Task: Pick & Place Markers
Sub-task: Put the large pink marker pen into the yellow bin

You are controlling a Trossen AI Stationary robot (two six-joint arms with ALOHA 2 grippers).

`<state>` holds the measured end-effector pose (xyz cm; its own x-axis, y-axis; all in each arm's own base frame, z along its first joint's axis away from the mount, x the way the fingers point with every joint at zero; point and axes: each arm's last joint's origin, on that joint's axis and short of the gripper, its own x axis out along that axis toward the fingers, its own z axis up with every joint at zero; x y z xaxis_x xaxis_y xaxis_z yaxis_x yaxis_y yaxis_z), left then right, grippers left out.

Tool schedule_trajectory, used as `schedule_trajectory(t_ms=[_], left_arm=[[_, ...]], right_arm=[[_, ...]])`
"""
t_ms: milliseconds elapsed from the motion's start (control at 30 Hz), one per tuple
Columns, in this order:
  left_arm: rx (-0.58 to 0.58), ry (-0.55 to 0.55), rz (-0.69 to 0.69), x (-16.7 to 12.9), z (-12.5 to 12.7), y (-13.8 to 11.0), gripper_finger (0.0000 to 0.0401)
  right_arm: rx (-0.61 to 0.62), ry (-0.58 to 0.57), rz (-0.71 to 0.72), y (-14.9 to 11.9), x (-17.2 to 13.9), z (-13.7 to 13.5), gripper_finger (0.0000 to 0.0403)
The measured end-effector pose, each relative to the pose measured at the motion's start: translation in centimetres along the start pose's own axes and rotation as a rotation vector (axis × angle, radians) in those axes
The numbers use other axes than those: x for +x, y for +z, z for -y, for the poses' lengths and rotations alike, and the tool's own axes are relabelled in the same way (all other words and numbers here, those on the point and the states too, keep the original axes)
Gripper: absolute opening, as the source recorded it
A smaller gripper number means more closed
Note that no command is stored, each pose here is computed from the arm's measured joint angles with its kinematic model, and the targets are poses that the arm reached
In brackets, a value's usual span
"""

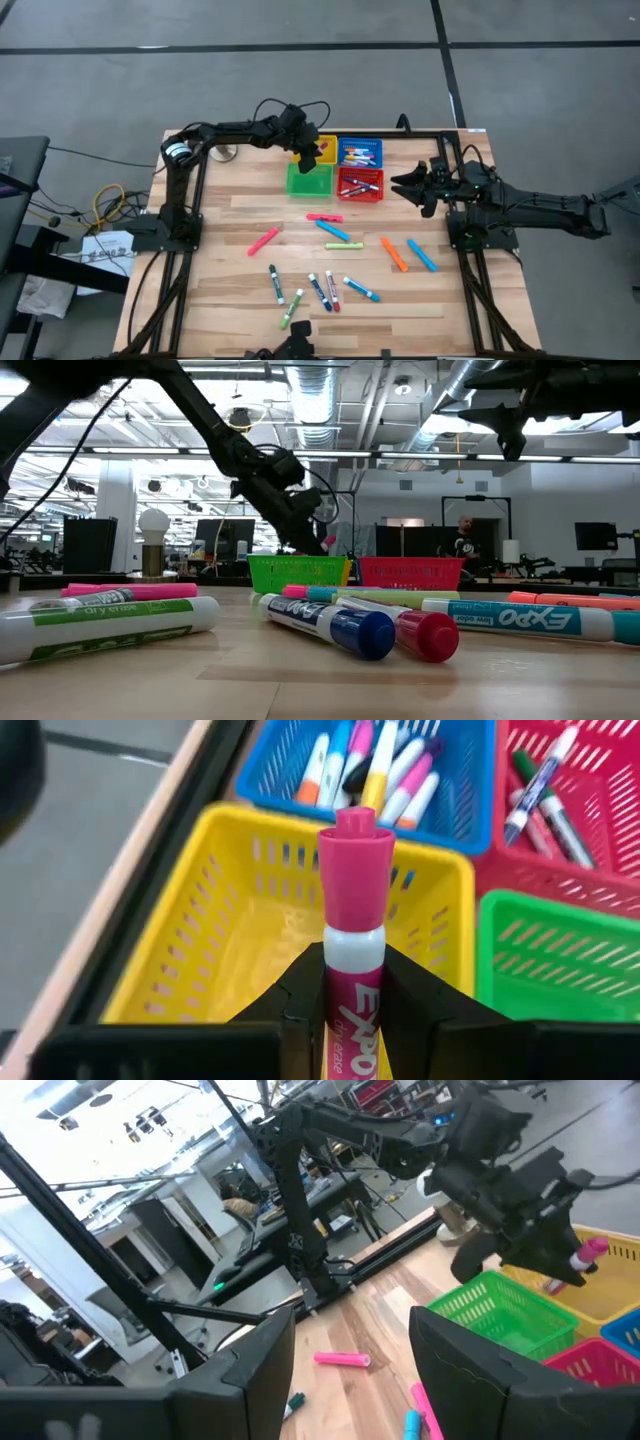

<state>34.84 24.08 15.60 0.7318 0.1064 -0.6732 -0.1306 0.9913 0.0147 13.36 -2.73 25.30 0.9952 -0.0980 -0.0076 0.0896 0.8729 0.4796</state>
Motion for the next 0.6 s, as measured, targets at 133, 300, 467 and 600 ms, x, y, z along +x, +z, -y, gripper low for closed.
schedule_trajectory(t_ms=[133,300,467,600], left_arm=[[-0.007,-0.004,-0.009,0.35,-0.01,-0.29,0.0065],[-0.008,0.0,-0.005,0.31,-0.15,-0.3,0.0066],[0.001,0.0,-0.005,0.31,-0.14,-0.29,0.0068],[0.005,0.0,-0.005,0.32,-0.1,-0.28,0.008]], right_arm=[[0.0,-0.002,-0.004,-0.03,0.0,0.02,0.0189],[0.0,-0.002,-0.005,-0.03,0.0,0.01,0.0186],[0.0,-0.002,-0.005,-0.03,0.0,0.01,0.0185],[0.0,-0.002,-0.005,-0.03,0.0,0.01,0.0184]])
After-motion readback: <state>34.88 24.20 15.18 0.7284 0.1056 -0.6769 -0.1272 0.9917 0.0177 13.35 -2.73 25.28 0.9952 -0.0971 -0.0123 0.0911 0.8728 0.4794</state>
